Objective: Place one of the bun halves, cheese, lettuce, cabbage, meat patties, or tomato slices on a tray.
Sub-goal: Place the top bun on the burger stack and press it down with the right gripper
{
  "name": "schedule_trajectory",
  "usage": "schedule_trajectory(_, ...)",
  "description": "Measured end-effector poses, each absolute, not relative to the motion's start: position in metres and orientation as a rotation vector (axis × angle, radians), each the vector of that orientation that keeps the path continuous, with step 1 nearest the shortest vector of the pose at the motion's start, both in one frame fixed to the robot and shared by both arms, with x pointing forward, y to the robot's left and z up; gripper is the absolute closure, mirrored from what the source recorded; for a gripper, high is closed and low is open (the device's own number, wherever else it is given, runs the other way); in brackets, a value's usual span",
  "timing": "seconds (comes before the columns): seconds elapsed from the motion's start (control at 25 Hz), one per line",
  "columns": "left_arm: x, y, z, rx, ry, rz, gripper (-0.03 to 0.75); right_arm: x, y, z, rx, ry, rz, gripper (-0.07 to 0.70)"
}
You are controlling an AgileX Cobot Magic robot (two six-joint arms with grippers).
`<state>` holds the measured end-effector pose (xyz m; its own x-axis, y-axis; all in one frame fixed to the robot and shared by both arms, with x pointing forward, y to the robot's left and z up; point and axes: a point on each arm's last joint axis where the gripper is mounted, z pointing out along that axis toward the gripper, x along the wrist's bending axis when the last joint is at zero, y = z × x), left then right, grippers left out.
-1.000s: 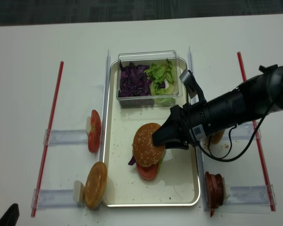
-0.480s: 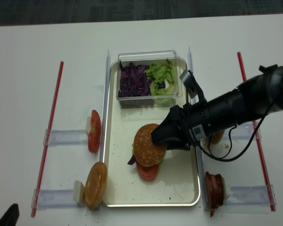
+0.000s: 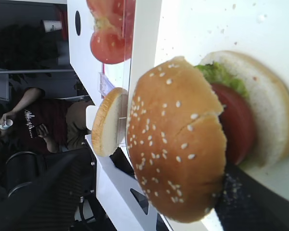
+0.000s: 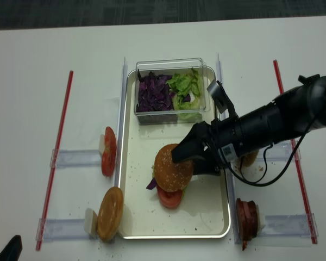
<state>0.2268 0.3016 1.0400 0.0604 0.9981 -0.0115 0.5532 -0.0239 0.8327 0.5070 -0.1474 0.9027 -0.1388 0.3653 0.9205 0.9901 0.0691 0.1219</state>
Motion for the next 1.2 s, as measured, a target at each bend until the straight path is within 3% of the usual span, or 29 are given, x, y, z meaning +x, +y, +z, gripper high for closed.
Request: schedule_trajectory(1.2, 0.2268, 0.3016, 1.04, 1.66, 1.572, 0.83, 0.223, 0.5078, -0.1498, 0.8972, -1.441, -1.643, -1.026, 0.051)
